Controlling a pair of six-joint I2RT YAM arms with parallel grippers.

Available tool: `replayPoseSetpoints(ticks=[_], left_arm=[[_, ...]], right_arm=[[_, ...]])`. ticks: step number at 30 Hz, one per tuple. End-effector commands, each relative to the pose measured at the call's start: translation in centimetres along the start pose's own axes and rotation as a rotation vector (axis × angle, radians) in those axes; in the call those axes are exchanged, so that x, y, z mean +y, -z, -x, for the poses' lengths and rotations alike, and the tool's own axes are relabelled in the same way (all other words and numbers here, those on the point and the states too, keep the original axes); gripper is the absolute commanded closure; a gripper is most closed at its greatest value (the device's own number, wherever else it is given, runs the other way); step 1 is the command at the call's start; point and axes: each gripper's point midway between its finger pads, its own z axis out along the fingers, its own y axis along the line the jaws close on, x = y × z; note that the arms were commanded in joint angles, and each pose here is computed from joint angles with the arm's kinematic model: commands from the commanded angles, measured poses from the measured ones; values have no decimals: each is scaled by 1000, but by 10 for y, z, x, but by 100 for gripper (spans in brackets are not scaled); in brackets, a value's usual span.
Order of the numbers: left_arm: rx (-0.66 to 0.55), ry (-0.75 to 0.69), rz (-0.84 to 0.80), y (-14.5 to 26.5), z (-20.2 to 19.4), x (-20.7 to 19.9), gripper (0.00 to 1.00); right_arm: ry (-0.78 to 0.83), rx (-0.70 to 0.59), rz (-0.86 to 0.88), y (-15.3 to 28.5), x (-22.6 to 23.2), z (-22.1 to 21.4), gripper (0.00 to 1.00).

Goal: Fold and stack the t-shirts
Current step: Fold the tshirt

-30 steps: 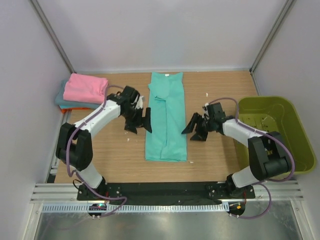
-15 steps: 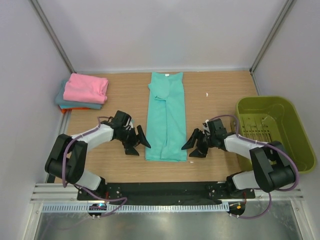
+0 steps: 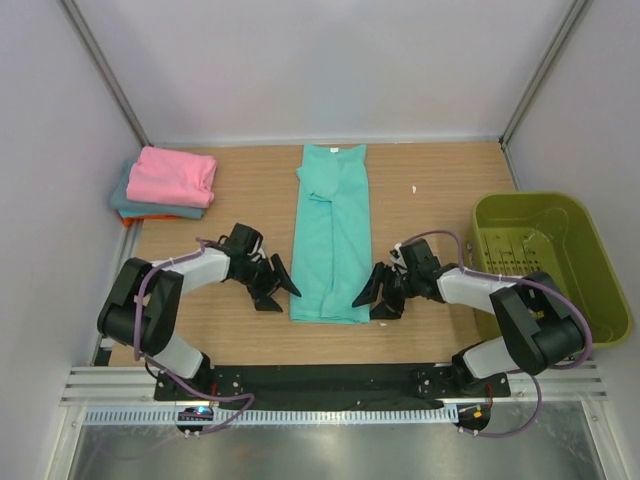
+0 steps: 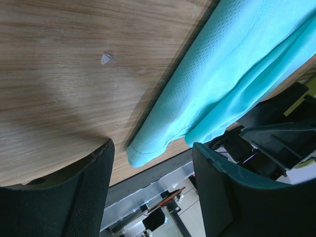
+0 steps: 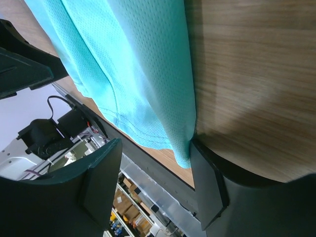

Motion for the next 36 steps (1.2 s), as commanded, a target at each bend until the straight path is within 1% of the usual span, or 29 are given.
replayPoseSetpoints(ticks=[1, 8, 9, 12, 17, 20, 23, 26, 27, 29, 31, 32, 33, 34, 35, 36], left_arm=[[-13, 18, 9, -5, 6, 2, 35], [15, 55, 44, -11, -2, 15, 43], [20, 58, 45, -11, -3, 16, 45], [25, 65, 61, -11, -5, 21, 49], [27, 70, 78, -11, -11, 29, 53], [34, 64, 78, -11, -14, 29, 59], [37, 55, 70, -11, -15, 25, 67], [37, 51, 59, -11, -15, 22, 69], [36, 48, 57, -12, -15, 22, 70], [38, 46, 51, -11, -16, 21, 71], [37, 45, 47, -11, -16, 20, 74], [36, 41, 43, -11, -17, 20, 79], [35, 40, 41, -10, -17, 19, 82], [32, 36, 37, -9, -17, 17, 86], [29, 32, 38, -8, -17, 17, 94], [20, 21, 29, -5, -16, 14, 98]], right_arm=[[-34, 15, -129, -5, -35, -17, 37], [-37, 30, -143, -15, -37, -23, 39], [-37, 26, -143, -17, -37, -21, 41], [-31, 33, -140, -20, -36, -20, 46], [-17, 38, -163, -22, -40, -22, 47], [-8, 33, -169, -22, -41, -22, 48], [1, 42, -182, -23, -43, -23, 55], [13, 46, -174, -25, -42, -23, 58], [18, 45, -170, -25, -41, -22, 61], [29, 39, -159, -26, -38, -20, 64], [42, 33, -147, -27, -35, -18, 74], [49, 32, -142, -27, -34, -17, 86], [57, 17, -140, -25, -32, -15, 95], [77, 9, -139, -24, -29, -12, 98], [78, 9, -144, -21, -29, -12, 99], [91, -6, -130, -17, -24, -9, 99]])
